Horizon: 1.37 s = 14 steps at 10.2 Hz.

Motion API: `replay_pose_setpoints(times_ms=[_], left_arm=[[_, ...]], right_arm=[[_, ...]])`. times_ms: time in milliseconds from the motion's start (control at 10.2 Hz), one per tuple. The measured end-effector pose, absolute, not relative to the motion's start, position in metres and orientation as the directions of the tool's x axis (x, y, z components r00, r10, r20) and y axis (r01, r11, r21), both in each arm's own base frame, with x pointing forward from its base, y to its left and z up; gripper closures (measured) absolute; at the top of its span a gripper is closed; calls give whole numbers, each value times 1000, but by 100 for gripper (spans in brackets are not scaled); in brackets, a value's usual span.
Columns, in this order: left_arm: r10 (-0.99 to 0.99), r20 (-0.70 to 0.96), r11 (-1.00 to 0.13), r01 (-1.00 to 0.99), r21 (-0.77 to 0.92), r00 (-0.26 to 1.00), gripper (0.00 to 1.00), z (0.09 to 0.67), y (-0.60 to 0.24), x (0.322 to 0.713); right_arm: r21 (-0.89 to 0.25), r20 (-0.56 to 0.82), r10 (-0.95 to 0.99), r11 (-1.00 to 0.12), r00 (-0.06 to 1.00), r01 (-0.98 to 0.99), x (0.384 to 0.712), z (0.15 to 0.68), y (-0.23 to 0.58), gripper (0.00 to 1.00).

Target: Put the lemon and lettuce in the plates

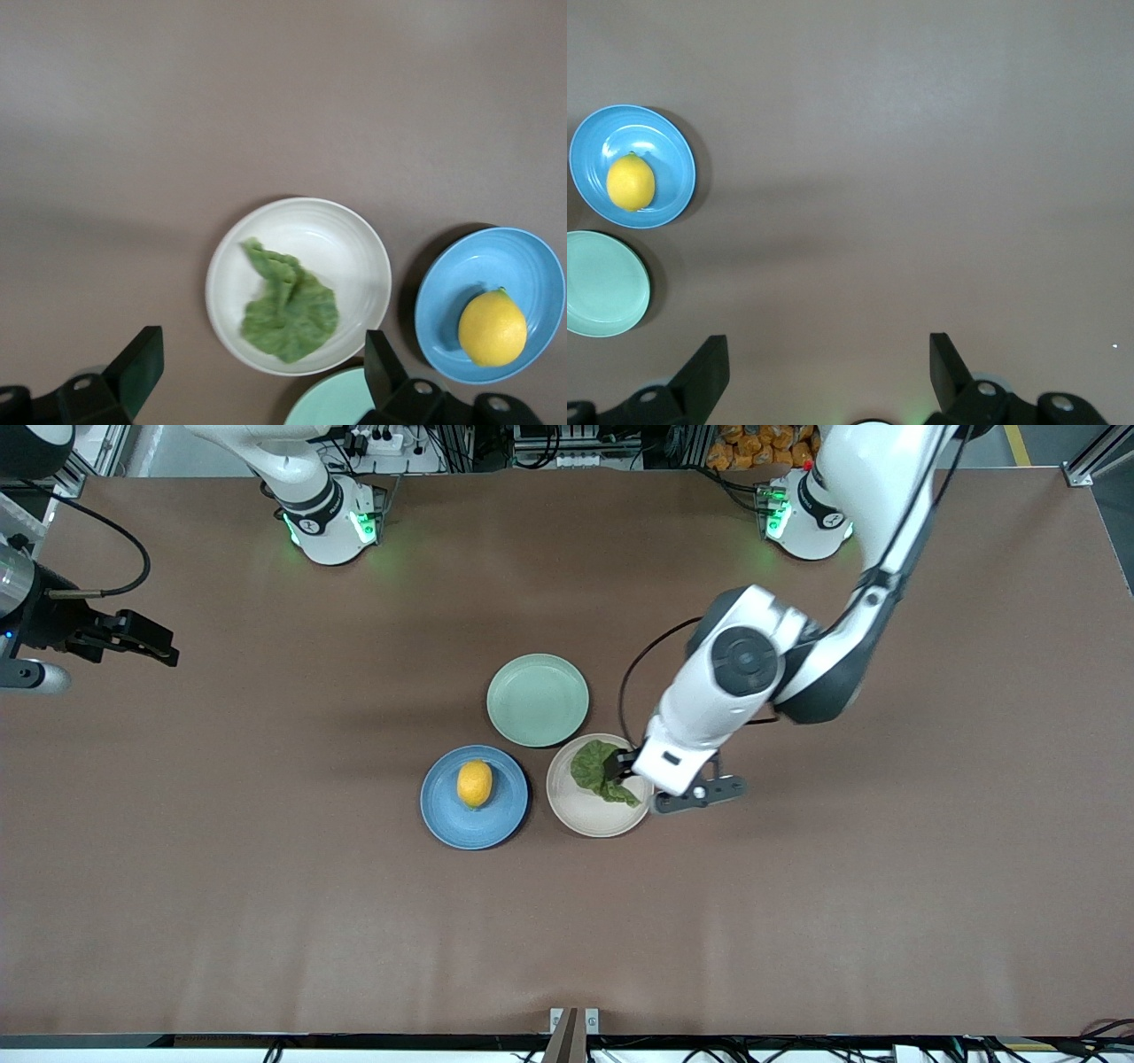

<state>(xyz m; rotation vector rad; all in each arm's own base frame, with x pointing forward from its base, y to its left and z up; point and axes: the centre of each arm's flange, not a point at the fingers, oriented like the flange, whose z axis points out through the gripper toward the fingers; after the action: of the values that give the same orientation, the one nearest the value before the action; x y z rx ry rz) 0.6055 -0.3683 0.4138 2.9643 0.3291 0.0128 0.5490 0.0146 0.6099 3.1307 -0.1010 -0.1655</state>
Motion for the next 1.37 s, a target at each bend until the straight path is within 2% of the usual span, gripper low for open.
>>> replay_pose_setpoints(times_ms=[489, 978, 1370], left_arm=[[62, -11, -997, 62, 50, 998, 0, 534, -216, 602], [32, 54, -999, 32, 6, 998, 0, 594, -158, 556], [53, 70, -999, 53, 0, 996, 0, 613, -125, 548]], right_arm=[[25, -83, -32, -999, 996, -30, 547, 612, 8, 0], [29, -79, -26, -999, 997, -24, 547, 610, 7, 0], [29, -63, -23, -999, 998, -21, 549, 611, 8, 0]])
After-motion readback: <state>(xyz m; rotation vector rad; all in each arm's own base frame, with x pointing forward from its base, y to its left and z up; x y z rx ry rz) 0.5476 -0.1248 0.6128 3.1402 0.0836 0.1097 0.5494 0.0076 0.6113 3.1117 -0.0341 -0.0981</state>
